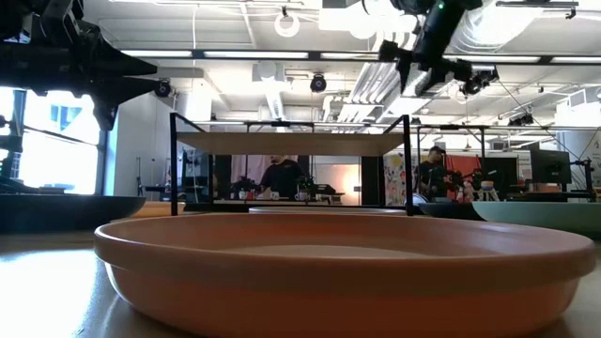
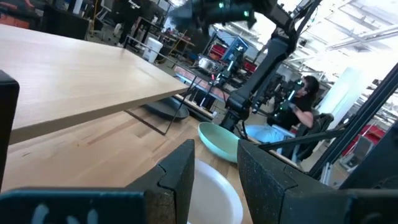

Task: Place and stack plates onto a shelf
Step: Put the black plate on the shelf

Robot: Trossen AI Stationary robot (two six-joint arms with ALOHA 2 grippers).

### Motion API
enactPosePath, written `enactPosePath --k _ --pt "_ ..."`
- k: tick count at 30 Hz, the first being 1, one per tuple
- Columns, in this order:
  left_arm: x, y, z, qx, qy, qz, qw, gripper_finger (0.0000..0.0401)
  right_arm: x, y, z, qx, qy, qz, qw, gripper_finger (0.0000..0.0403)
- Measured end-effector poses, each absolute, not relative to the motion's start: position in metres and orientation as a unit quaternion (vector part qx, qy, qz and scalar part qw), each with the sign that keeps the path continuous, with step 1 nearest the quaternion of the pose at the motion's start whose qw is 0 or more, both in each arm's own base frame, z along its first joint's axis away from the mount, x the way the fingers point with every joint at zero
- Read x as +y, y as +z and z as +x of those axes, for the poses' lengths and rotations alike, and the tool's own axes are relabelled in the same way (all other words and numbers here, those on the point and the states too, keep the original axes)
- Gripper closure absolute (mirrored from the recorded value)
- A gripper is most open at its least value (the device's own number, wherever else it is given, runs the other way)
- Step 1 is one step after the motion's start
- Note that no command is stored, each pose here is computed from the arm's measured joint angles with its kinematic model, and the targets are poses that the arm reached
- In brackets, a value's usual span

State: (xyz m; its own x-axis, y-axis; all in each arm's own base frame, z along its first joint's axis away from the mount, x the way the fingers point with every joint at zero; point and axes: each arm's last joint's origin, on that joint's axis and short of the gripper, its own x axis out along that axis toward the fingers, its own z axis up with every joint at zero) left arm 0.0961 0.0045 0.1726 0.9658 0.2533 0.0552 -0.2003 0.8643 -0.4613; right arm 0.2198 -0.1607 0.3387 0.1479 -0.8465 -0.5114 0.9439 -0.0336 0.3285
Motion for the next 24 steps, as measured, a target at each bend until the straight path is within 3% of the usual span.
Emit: enactPosePath --k 6,12,18,24 --pt "0.005 0.173 0.096 -0.057 0.118 -0.232 0.964 0.0293 -0.187 0.363 0.209 0.072 -0.611 0.286 0.735 0.0261" --pt "0.005 0.173 0.096 -0.057 0.118 -0.232 0.964 0.0293 -0.200 0.365 0.198 0.067 -0.617 0.291 0.728 0.0261" --pt "0.005 0.173 0.096 -0.058 0.118 -0.237 0.963 0.0293 -0.187 0.338 0.184 0.188 -0.636 0.357 0.658 0.0261" --pt "0.005 0.173 0.096 -0.056 0.119 -0.221 0.966 0.0293 -0.168 0.327 0.180 0.334 -0.589 0.331 0.658 0.0261"
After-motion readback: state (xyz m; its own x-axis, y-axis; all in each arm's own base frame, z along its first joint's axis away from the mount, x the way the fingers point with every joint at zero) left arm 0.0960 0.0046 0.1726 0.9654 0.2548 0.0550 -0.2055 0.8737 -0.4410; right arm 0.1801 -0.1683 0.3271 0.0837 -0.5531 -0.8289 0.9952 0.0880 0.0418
